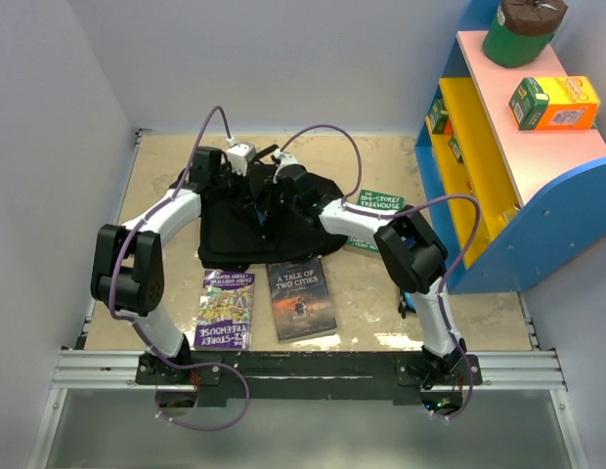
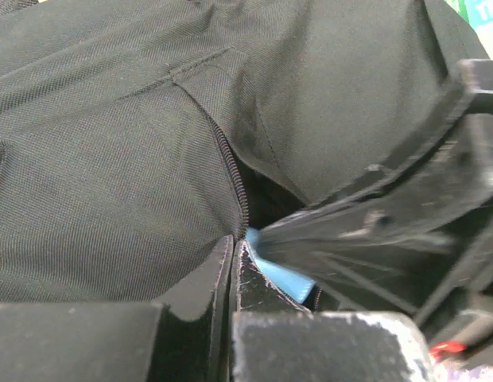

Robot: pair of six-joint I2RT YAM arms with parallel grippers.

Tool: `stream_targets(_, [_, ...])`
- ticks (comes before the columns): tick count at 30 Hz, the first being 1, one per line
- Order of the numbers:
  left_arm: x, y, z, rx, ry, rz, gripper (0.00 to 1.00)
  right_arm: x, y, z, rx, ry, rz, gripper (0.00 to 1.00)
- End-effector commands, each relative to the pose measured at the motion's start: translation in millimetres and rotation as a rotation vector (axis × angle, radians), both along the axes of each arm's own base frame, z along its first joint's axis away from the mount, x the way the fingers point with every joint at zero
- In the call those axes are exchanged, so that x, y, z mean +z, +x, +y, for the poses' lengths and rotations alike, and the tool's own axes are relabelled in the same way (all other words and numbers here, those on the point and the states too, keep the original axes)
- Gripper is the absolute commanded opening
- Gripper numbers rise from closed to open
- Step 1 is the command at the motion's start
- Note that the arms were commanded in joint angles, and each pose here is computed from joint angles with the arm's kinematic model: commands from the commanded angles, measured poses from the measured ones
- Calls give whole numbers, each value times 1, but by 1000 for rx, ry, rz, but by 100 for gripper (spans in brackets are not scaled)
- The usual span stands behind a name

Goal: Pack the student bag
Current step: Place the personal item in the student bag.

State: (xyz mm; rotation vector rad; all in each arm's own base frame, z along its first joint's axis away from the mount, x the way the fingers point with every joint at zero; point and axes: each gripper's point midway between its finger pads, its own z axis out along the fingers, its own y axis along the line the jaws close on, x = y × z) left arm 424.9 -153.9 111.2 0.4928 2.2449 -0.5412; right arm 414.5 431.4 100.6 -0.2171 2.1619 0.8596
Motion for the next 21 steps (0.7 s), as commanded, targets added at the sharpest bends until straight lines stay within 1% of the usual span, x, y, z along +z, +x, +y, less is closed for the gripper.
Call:
stream_targets(1, [14, 3, -10, -17, -46, -10, 0, 27, 11, 16, -6, 43, -33, 8])
stream_targets(3, [15, 3, -11, -19, -44, -14, 0, 29, 14, 10, -35, 34, -45, 18])
stream_targets(4, [15, 3, -11, -19, -43, -13, 0, 21, 12, 2, -45, 13, -34, 26])
stream_targets(6, [13, 3, -9, -18, -40, -10, 0, 29, 8, -9, -54, 15, -43, 32])
stream_targets(7, [12, 2, -10, -20, -40, -9, 0, 21, 3, -16, -58, 9, -35, 34])
stream_targets(8, [10, 2, -10, -20, -39, -6, 0, 34, 2, -21, -70, 23, -60, 34])
stream_targets(9, [6, 2, -9, -16, -37, 4, 0, 34, -1, -23, -67, 21, -66, 34])
stream_targets(10, [6, 2, -10, -20, -37, 5, 0, 29, -5, -29, -76, 14, -67, 33])
stream_targets(13, [4, 2, -10, -19, -35, 5, 0, 30, -9, -36, -82, 9, -71, 27])
stream_targets(14, [5, 3, -9, -16, -35, 3, 0, 25, -12, -38, -81, 0, -63, 24])
stream_targets(15, [6, 2, -10, -18, -36, 2, 0, 19, -12, -39, -83, -7, -53, 19])
stream_targets(17, [8, 2, -11, -21, -41, 0, 0, 15, -13, -35, -73, -1, -45, 15])
stream_targets(18, [10, 2, -10, -20, -44, -3, 0, 8, -13, -33, -72, -3, -32, 11])
stream_targets(21, [15, 2, -11, -23, -47, -14, 0, 10, -10, -21, -60, -5, -38, 5])
